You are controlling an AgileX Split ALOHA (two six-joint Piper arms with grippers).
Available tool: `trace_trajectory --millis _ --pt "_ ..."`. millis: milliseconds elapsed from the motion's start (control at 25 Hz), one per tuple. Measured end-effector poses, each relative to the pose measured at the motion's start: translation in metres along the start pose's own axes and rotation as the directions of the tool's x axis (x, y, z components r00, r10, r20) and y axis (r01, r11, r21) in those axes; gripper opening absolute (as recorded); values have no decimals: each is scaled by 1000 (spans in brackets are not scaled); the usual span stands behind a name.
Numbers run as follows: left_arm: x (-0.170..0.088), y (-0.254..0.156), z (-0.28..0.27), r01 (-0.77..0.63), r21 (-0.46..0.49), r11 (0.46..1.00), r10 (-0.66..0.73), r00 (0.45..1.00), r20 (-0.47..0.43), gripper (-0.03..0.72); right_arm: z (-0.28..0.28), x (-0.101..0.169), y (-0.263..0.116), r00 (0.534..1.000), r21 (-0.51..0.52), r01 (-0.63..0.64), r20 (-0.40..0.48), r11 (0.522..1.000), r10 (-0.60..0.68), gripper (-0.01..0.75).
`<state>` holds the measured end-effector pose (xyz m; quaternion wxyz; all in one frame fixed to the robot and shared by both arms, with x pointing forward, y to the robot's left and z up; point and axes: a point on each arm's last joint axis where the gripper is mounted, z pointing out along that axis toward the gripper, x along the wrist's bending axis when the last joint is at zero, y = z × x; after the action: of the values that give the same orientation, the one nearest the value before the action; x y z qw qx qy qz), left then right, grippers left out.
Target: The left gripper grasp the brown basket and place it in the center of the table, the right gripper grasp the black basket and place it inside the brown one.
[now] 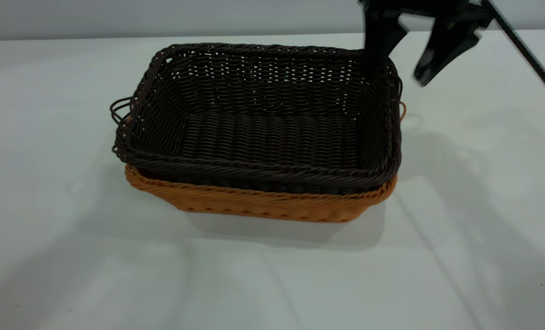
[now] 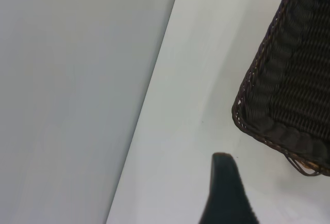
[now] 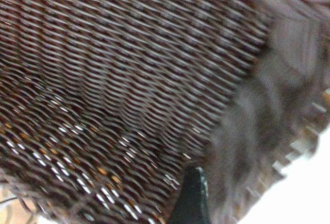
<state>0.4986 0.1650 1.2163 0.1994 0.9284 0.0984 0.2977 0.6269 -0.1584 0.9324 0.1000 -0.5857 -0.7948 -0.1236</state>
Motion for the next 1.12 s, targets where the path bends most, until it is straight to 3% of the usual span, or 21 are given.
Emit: trace_trajectory --millis 160,320,480,680,880,1120 --pt "-3 -2 -2 55 22 998 -55 998 24 436 -50 13 -11 998 -47 44 36 998 -42 584" --pt "-8 -6 -19 238 31 971 -239 971 23 436 -115 33 -29 994 -179 100 58 979 -91 584" --pt "-14 -12 -45 401 22 916 -401 916 11 436 -179 54 -64 987 -284 154 75 946 -139 584" --pt "-20 -16 -69 448 -22 894 -448 894 -10 436 -238 71 -113 982 -395 187 114 899 -154 584" --pt "-22 -18 -79 485 -44 873 -487 873 -18 436 -271 79 -157 981 -492 188 145 850 -133 584" --pt "-22 -18 -80 580 -48 813 -581 814 -13 436 -260 76 -211 981 -489 180 147 854 -123 584"
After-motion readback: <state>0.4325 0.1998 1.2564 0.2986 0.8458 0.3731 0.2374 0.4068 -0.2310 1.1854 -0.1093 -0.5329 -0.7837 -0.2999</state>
